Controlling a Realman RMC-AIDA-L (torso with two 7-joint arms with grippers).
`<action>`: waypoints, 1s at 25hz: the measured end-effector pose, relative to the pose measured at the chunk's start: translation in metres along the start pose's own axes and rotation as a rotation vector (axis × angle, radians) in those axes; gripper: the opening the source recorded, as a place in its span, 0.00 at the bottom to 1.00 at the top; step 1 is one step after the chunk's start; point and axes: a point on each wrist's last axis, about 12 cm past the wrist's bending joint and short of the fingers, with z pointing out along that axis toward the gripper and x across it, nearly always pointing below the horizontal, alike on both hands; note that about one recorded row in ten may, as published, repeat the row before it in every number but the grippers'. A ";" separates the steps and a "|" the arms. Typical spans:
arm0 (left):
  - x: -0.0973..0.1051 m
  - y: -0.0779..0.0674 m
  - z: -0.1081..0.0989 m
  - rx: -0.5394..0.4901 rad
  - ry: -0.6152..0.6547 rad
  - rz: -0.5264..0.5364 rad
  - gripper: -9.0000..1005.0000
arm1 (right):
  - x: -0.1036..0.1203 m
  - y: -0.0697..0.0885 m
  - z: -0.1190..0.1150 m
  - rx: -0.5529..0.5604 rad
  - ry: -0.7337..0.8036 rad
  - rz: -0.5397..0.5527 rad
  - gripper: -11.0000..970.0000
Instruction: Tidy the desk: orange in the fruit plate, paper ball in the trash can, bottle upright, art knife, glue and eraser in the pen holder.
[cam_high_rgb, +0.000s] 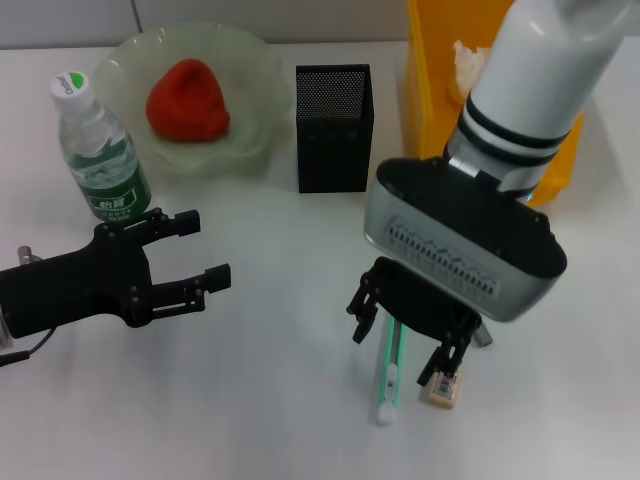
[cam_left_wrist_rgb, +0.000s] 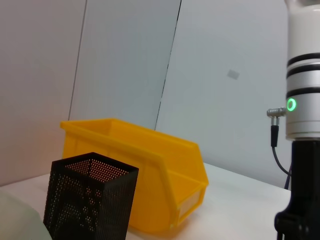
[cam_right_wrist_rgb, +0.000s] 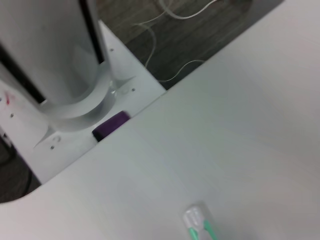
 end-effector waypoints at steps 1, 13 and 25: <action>0.000 0.000 0.000 0.000 0.000 0.000 0.85 | -0.002 0.000 0.001 -0.008 0.006 -0.013 0.77; 0.002 -0.001 -0.001 -0.004 0.000 -0.003 0.85 | -0.012 -0.007 0.015 -0.013 0.058 -0.109 0.74; 0.004 -0.002 -0.002 -0.011 -0.001 -0.006 0.85 | -0.014 -0.008 0.022 -0.028 0.090 -0.153 0.63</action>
